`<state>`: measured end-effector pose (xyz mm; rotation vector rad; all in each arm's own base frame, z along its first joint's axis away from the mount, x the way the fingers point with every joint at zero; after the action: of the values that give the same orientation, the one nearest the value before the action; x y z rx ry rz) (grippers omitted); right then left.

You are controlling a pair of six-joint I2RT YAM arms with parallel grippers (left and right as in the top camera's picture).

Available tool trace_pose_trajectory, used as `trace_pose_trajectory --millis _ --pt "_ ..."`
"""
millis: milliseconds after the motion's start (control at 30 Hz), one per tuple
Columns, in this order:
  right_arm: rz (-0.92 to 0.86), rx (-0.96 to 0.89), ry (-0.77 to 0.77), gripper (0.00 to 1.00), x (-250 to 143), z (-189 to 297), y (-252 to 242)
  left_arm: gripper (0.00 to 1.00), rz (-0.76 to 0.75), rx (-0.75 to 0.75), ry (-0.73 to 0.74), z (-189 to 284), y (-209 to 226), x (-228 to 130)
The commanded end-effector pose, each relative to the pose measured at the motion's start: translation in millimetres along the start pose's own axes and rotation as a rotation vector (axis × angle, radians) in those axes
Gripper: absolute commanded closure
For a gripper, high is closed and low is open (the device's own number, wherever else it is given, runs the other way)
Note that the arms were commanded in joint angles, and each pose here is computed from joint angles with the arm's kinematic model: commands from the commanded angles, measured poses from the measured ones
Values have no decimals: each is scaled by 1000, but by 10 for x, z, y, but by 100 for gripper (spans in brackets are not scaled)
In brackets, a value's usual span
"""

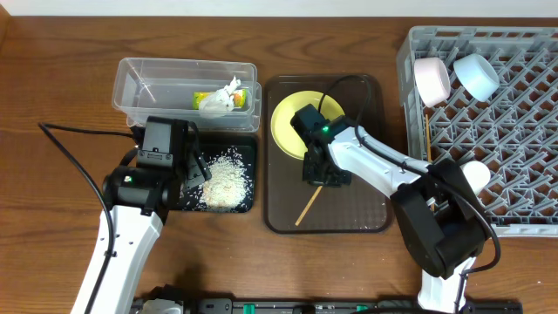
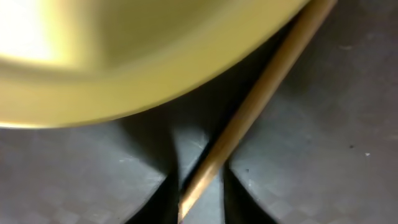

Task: Sort waste into correct bins and load items into the dishwasher rack

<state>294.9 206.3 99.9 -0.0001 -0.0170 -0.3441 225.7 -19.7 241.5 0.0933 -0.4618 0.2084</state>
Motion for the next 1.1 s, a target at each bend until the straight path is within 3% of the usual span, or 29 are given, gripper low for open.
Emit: trace_pose_trajectory --millis 0,67,167,400,767,900,1067 --pt "-26 -31 0 91 15 -32 -54 19 15 27 9 -32 28 -17" --pt "-47 -43 7 98 65 -18 -121 19 15 27 9 -32 28 -17" --pt "-82 -64 2 99 209 32 -284 19 15 26 9 -32 28 -17" --pt "33 1 -72 99 586 380 -639 19 15 27 9 -32 28 -17" --pt "162 116 -368 99 918 1435 -1577 19 15 26 8 -32 28 -16" --pt "153 90 -387 99 1001 1469 -1817 19 15 26 8 -32 28 -16" --pt "103 54 -297 99 1089 1259 -1989 19 15 26 9 -32 28 -16"
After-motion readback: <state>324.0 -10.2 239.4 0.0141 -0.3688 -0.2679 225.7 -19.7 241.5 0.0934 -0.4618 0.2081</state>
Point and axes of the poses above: each gripper's point midway between its finger pads, its own z axis back along the fingers, its own y axis along the line the jaws close on, x = y × z, the point moved 10 cm from there along z, back along the fingers, and after that the axes turned 13 degrees about -z, right-handed, at the moved point
